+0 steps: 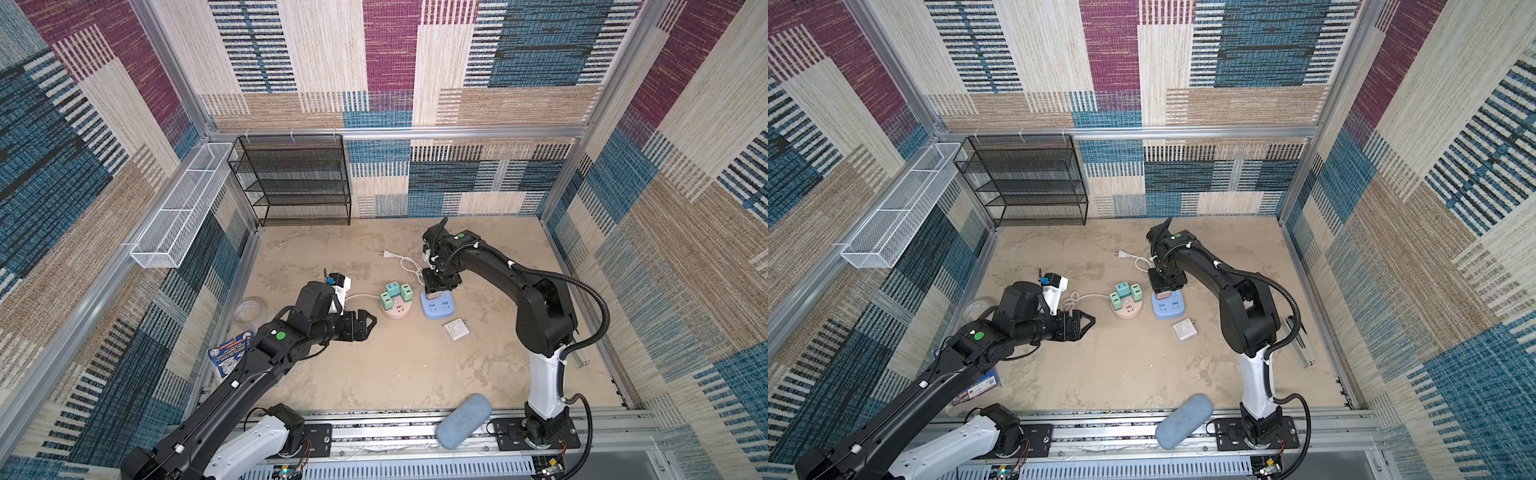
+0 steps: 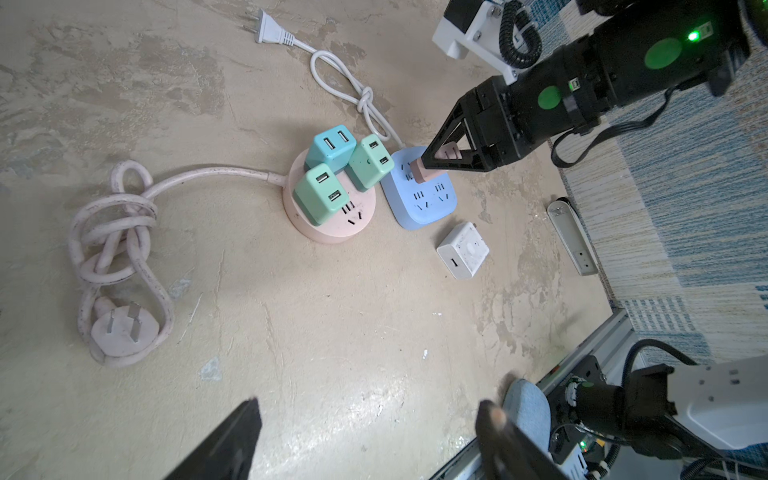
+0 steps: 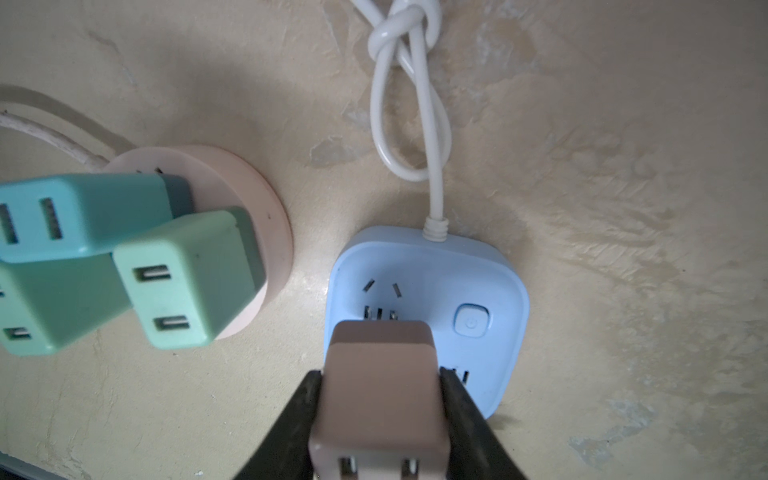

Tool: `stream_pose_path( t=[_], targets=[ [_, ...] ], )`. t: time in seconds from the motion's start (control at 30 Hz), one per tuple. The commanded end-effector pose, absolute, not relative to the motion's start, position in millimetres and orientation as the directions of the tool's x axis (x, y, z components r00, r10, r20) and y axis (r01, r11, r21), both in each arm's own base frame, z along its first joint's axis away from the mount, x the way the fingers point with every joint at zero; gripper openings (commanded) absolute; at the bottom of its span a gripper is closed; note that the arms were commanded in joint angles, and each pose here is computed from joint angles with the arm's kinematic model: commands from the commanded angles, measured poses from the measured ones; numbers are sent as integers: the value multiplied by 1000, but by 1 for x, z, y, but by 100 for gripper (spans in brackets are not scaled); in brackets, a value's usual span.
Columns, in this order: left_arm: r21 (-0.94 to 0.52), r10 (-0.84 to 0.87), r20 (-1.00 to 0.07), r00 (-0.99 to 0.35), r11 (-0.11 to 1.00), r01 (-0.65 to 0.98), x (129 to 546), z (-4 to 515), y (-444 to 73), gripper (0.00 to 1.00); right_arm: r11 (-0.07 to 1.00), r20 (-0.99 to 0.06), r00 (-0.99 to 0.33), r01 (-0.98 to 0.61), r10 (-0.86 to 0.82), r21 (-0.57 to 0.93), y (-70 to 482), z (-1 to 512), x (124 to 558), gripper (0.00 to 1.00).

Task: Insert the plug
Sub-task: 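Lower the pink charger with the right gripper into the light-blue strip socket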

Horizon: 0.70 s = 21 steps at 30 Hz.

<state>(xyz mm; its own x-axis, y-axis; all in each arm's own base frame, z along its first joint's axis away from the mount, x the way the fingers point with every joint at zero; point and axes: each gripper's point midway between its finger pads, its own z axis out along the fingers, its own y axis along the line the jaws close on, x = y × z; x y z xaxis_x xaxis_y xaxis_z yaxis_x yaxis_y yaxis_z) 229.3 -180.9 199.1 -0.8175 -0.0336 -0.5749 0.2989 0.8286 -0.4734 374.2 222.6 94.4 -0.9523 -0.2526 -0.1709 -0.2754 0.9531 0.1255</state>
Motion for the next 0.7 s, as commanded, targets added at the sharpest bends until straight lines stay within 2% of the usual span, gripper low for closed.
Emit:
stream_pose_path(
  t=[0.0, 0.67],
  targets=[
    [-482, -49, -581, -812, 825, 294, 233, 201, -182, 86, 955, -158, -956, -268, -247, 129, 224, 90, 374, 0],
    [-492, -52, -574, -817, 820, 293, 232, 198, -184, 86, 956, -140, -958, -267, -249, 123, 222, 87, 362, 0]
  ],
)
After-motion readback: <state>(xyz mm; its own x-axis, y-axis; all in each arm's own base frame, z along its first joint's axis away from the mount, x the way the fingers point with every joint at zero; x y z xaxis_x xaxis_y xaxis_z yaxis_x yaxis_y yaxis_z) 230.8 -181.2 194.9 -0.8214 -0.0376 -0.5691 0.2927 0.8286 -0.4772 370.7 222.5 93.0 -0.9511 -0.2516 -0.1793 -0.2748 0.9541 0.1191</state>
